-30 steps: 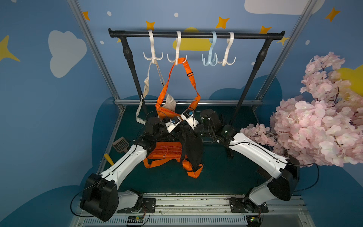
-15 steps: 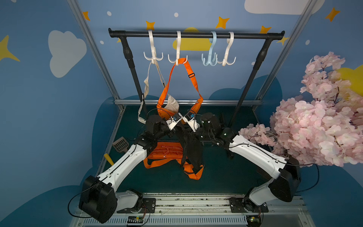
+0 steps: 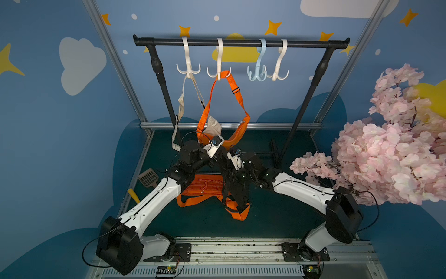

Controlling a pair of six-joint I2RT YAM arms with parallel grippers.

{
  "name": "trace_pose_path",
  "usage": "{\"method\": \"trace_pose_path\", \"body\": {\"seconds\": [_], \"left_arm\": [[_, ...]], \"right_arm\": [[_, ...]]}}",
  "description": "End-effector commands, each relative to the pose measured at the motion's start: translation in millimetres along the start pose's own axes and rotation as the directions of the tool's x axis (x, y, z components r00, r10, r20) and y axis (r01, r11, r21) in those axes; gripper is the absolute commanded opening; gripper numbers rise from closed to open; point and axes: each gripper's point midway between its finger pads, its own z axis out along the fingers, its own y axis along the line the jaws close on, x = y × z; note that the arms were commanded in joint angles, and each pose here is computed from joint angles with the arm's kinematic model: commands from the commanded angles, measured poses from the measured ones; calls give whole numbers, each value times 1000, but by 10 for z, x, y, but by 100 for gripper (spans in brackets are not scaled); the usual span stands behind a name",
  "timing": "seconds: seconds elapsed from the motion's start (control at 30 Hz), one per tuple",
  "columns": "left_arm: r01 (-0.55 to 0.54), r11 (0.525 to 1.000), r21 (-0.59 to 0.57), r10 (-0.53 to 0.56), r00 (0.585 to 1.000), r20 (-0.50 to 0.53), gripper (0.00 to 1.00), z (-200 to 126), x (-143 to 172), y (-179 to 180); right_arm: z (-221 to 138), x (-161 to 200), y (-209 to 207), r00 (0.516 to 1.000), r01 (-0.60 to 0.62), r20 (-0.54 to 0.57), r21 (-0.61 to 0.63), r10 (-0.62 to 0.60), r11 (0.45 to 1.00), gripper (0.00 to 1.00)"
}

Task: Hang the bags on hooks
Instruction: Pick up the bag from the bag, then hang the bag on the hook.

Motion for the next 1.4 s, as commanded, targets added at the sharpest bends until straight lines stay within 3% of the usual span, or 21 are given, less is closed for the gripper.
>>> {"method": "trace_pose_path", "body": {"seconds": [0.0,0.1,0.5,0.7,0.97,1.37], "left_arm": [[4,998,-60,0,998,67,4,-87,-292,141],[6,997,-77,1,996,92,4,-136,-418,191],[108,994,11,-108,979,173,4,-195,-930,182],[107,994,31,-111,967,230,4,-203,-1191,214],[104,989,105,-132,944,303,4,-224,-1624,177],[235,933,272,-315,900,301,4,-161,-2231,154]], "right_arm": [[-86,-94,-20,997,-50,63,28,49,998,13],[-279,-195,-66,995,-16,98,80,8,997,0],[-1484,-1244,-219,914,150,299,383,-275,912,0],[-1786,-1616,-296,877,160,350,435,-330,886,0],[-2169,-2092,-62,805,202,422,465,-417,862,0],[-2792,-2742,286,691,226,496,543,-526,809,0]]}}
